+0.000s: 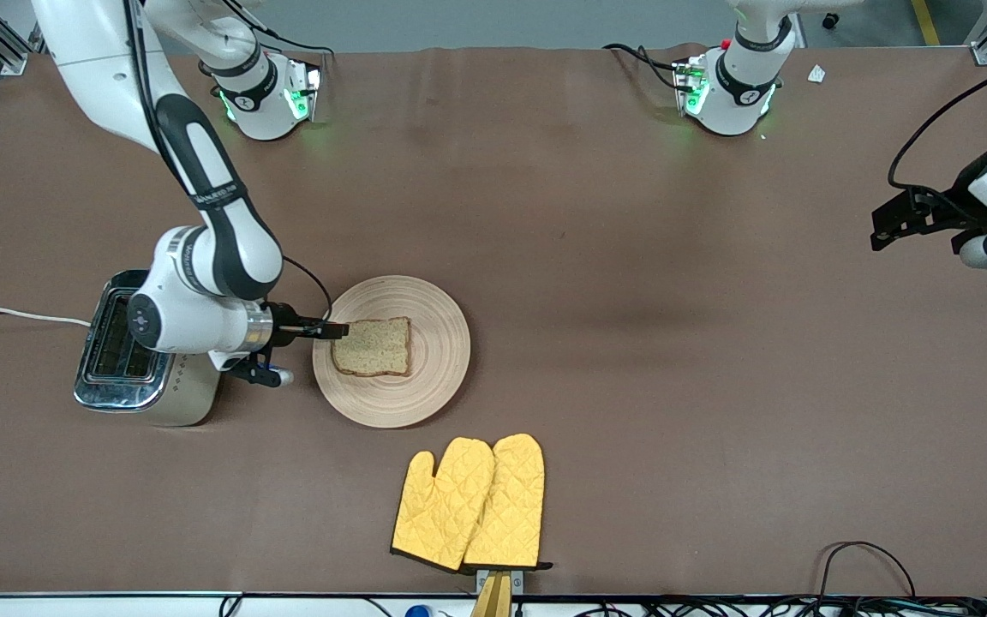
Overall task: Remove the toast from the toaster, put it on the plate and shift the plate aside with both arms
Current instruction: 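Withdraw the right gripper while the left gripper reaches toward the plate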
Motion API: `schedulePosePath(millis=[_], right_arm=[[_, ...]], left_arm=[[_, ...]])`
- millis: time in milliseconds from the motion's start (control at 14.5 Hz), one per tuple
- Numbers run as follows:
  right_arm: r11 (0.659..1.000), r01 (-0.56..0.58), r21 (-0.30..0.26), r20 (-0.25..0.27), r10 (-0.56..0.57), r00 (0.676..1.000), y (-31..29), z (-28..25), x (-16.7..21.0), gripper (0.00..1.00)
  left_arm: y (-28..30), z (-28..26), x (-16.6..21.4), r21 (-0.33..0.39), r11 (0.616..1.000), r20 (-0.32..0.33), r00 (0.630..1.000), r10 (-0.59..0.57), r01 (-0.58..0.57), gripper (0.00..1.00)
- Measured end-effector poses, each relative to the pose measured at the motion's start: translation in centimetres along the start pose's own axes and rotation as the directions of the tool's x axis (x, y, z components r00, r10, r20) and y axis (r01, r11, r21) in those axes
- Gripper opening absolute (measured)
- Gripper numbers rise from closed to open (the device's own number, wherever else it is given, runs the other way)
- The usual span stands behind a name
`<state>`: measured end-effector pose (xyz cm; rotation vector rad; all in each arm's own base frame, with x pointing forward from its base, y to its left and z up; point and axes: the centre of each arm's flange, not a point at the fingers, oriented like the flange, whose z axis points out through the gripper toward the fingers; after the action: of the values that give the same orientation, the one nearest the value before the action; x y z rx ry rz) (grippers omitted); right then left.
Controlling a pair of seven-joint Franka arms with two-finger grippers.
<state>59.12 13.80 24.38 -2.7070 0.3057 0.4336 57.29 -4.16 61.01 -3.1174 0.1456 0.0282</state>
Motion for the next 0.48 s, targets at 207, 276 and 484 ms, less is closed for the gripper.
schedulePosePath(millis=[207, 276, 484], right_arm=[[0.994, 0.062, -0.085, -0.045, -0.066, 0.997, 0.6, -5.0, -0.8, 1.00], [0.989, 0.084, -0.121, -0.067, -0.092, 0.993, 0.6, -6.7, -1.2, 1.00], [0.966, 0.130, -0.223, -0.125, -0.161, 0.979, 0.8, -12.1, -2.8, 1.00]], left_arm=[[2.3, 2.4, 0.6, -0.043, 0.998, 0.066, 0.997, 0.038, -0.036, 1.00], [3.7, 3.5, 0.9, -0.084, 0.995, 0.093, 0.994, 0.057, -0.049, 1.00], [7.9, 8.2, 2.4, -0.237, 0.971, 0.179, 0.980, 0.080, -0.036, 1.00]])
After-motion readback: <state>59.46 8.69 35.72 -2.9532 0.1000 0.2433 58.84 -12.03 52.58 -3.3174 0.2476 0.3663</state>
